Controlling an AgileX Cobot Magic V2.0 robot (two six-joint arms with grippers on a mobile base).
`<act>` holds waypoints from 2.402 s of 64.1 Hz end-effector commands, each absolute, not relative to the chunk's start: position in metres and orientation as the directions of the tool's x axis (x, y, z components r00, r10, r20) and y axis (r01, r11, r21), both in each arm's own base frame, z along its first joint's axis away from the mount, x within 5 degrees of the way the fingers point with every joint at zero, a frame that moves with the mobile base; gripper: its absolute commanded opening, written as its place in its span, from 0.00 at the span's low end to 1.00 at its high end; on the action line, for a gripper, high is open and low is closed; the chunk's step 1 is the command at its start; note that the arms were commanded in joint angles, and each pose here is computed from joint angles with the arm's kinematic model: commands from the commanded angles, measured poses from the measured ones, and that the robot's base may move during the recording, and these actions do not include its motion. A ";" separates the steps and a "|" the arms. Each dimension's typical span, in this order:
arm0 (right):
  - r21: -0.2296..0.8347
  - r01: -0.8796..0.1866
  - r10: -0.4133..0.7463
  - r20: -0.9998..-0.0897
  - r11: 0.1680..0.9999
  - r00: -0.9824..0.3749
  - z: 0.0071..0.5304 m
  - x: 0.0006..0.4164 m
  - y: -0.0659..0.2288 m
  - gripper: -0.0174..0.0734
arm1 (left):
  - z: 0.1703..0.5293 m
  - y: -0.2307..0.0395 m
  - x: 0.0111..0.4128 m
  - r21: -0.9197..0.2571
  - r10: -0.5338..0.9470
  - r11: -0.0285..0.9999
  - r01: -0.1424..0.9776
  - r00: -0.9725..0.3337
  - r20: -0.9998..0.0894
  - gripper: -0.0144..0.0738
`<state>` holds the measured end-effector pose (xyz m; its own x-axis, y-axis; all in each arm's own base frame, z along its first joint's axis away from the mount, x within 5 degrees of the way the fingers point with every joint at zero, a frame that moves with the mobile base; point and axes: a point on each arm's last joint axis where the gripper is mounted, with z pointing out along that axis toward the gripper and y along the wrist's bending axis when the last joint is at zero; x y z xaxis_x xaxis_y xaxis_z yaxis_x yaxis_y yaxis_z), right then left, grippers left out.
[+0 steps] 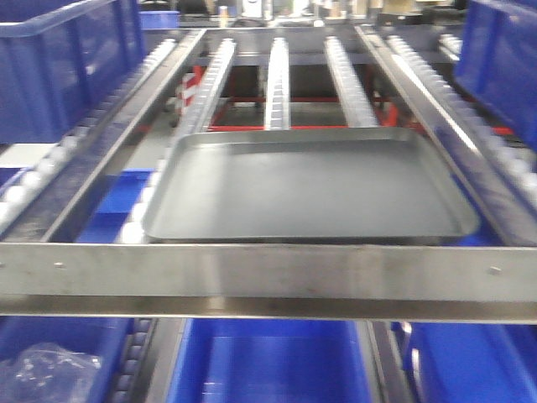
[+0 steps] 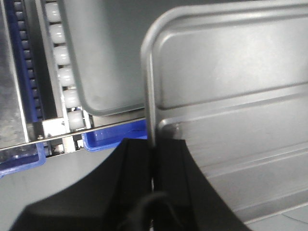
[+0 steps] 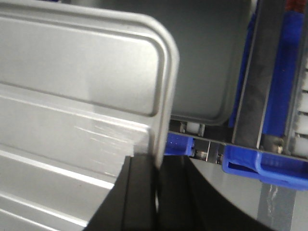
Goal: Grab silver tray and place in blue box
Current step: 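Hold the tray with both grippers while the base backs away, then carry the tray in both grippers while driving across the room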
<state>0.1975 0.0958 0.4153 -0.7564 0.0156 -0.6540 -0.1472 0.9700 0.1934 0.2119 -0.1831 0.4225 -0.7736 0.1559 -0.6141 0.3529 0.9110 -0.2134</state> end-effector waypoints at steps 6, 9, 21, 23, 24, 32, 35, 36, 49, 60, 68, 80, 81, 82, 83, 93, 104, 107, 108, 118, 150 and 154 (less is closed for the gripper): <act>0.162 -0.166 0.007 -0.737 0.973 -0.676 0.433 0.195 0.089 0.25 | 0.439 -0.175 0.206 -0.183 0.168 0.906 0.382 -0.720 -0.673 0.05; 0.162 -0.166 0.007 -0.737 0.973 -0.676 0.433 0.195 0.089 0.25 | 0.439 -0.175 0.206 -0.183 0.168 0.906 0.382 -0.720 -0.673 0.05; 0.162 -0.166 0.007 -0.737 0.973 -0.676 0.433 0.195 0.089 0.25 | 0.439 -0.176 0.206 -0.184 0.168 0.906 0.382 -0.721 -0.673 0.05; 0.162 -0.166 0.007 -0.737 0.973 -0.676 0.433 0.195 0.089 0.25 | 0.439 -0.176 0.206 -0.184 0.168 0.906 0.382 -0.721 -0.673 0.05; 0.162 -0.166 0.007 -0.737 0.973 -0.676 0.433 0.195 0.089 0.25 | 0.439 -0.176 0.206 -0.184 0.168 0.906 0.382 -0.721 -0.673 0.05; 0.162 -0.166 0.007 -0.737 0.973 -0.676 0.433 0.195 0.089 0.25 | 0.439 -0.176 0.206 -0.184 0.168 0.906 0.382 -0.721 -0.673 0.05; 0.162 -0.166 0.007 -0.737 0.973 -0.676 0.433 0.195 0.089 0.25 | 0.439 -0.176 0.206 -0.184 0.168 0.906 0.382 -0.721 -0.673 0.05; 0.162 -0.166 0.007 -0.737 0.973 -0.676 0.433 0.195 0.089 0.25 | 0.439 -0.176 0.206 -0.184 0.168 0.906 0.382 -0.721 -0.673 0.05; 0.162 -0.166 0.007 -0.737 0.973 -0.676 0.433 0.195 0.089 0.25 | 0.439 -0.176 0.206 -0.184 0.168 0.906 0.382 -0.721 -0.673 0.05; 0.162 -0.166 0.007 -0.737 0.973 -0.676 0.433 0.195 0.089 0.25 | 0.439 -0.176 0.206 -0.184 0.168 0.906 0.382 -0.721 -0.673 0.05; 0.162 -0.166 0.007 -0.737 0.973 -0.676 0.433 0.195 0.089 0.25 | 0.439 -0.176 0.206 -0.184 0.168 0.906 0.382 -0.721 -0.673 0.05; 0.162 -0.166 0.007 -0.737 0.973 -0.676 0.433 0.195 0.089 0.25 | 0.439 -0.176 0.206 -0.184 0.168 0.906 0.382 -0.721 -0.673 0.05; 0.162 -0.166 0.007 -0.737 0.973 -0.676 0.433 0.195 0.089 0.25 | 0.439 -0.176 0.206 -0.184 0.168 0.906 0.382 -0.721 -0.673 0.05; 0.162 -0.166 0.007 -0.737 0.973 -0.676 0.433 0.195 0.089 0.25 | 0.439 -0.176 0.206 -0.184 0.168 0.906 0.382 -0.721 -0.673 0.05; 0.162 -0.166 0.007 -0.737 0.973 -0.676 0.433 0.195 0.089 0.25 | 0.439 -0.176 0.206 -0.184 0.168 0.906 0.382 -0.721 -0.673 0.05; 0.162 -0.166 0.007 -0.737 0.973 -0.676 0.433 0.195 0.089 0.25 | 0.439 -0.176 0.206 -0.184 0.168 0.906 0.382 -0.721 -0.673 0.05; 0.162 -0.166 0.007 -0.737 0.973 -0.676 0.433 0.195 0.089 0.25 | 0.439 -0.176 0.206 -0.184 0.168 0.906 0.382 -0.721 -0.673 0.05; 0.162 -0.166 0.007 -0.737 0.973 -0.676 0.433 0.195 0.089 0.25 | 0.439 -0.176 0.206 -0.184 0.168 0.906 0.382 -0.721 -0.673 0.05; 0.162 -0.166 0.007 -0.737 0.973 -0.676 0.433 0.195 0.089 0.25 | 0.439 -0.176 0.206 -0.184 0.168 0.906 0.382 -0.721 -0.673 0.05; 0.162 -0.166 0.007 -0.737 0.973 -0.676 0.433 0.195 0.089 0.25 | 0.439 -0.176 0.206 -0.184 0.168 0.906 0.382 -0.721 -0.673 0.05; 0.162 -0.166 0.007 -0.737 0.973 -0.676 0.433 0.195 0.089 0.25 | 0.439 -0.176 0.206 -0.184 0.168 0.906 0.382 -0.721 -0.673 0.05; 0.162 -0.166 0.007 -0.737 0.973 -0.676 0.433 0.195 0.089 0.25 | 0.439 -0.176 0.206 -0.184 0.168 0.906 0.382 -0.721 -0.673 0.05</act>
<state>0.1974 0.0958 0.4153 -0.7567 0.0155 -0.6535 -0.1470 0.9701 0.1932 0.2119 -0.1838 0.4220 -0.7739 0.1598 -0.6129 0.3554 0.9105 -0.2115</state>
